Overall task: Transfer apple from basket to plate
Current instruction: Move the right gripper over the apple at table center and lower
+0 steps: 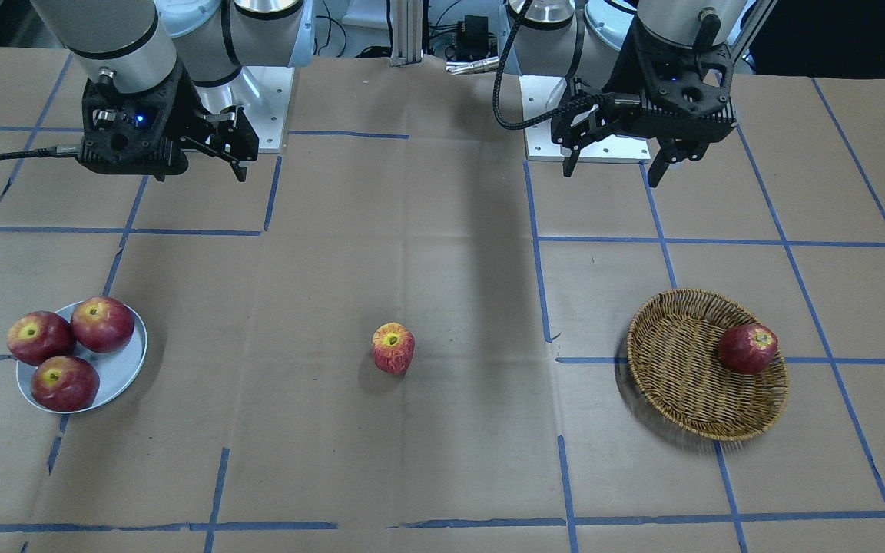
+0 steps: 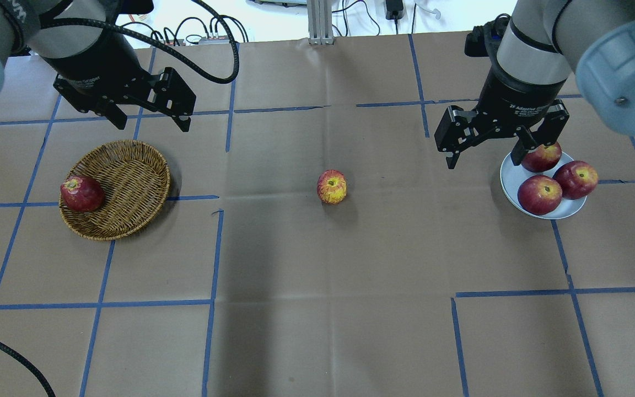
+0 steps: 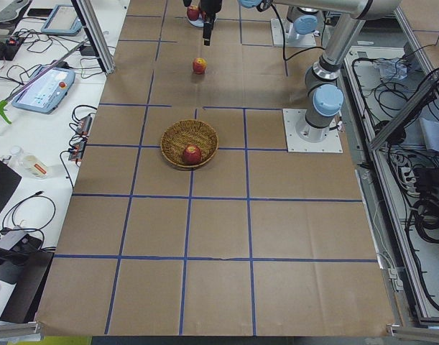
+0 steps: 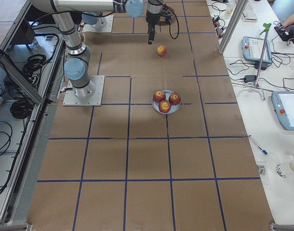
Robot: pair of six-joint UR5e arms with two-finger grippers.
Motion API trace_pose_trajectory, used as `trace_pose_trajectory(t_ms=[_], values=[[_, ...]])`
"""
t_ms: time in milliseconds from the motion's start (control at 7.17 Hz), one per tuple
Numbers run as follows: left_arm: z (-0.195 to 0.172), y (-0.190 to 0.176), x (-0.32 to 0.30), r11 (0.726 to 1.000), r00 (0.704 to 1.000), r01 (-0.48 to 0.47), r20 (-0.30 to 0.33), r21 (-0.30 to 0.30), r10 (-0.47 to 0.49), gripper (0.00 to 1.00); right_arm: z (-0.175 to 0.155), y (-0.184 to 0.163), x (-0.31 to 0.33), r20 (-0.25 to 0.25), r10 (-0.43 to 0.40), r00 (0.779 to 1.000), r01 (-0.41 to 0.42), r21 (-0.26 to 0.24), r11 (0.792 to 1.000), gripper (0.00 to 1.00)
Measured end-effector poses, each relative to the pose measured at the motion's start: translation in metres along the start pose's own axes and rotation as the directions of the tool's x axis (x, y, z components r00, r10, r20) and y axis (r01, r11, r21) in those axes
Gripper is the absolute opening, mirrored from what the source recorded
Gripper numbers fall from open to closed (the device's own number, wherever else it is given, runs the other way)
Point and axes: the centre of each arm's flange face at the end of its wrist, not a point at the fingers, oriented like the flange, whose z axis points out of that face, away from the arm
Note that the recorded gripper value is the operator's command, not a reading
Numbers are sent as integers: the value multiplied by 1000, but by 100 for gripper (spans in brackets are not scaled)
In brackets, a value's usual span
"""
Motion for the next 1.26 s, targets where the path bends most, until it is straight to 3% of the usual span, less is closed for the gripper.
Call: trace_pose_trajectory(t_ms=[279, 558, 1256], values=[[5, 0, -2, 1000, 1000, 2, 3, -15, -2, 99, -2, -5, -8, 9, 36, 999, -36, 24, 999, 100], [24, 3, -2, 999, 1000, 6, -6, -48, -6, 99, 10, -22, -54, 25, 39, 999, -41, 78, 996, 100], [40, 7, -2, 997, 1000, 0, 0, -76, 0, 99, 112, -89, -191, 48, 74, 996, -80, 153, 985, 100]])
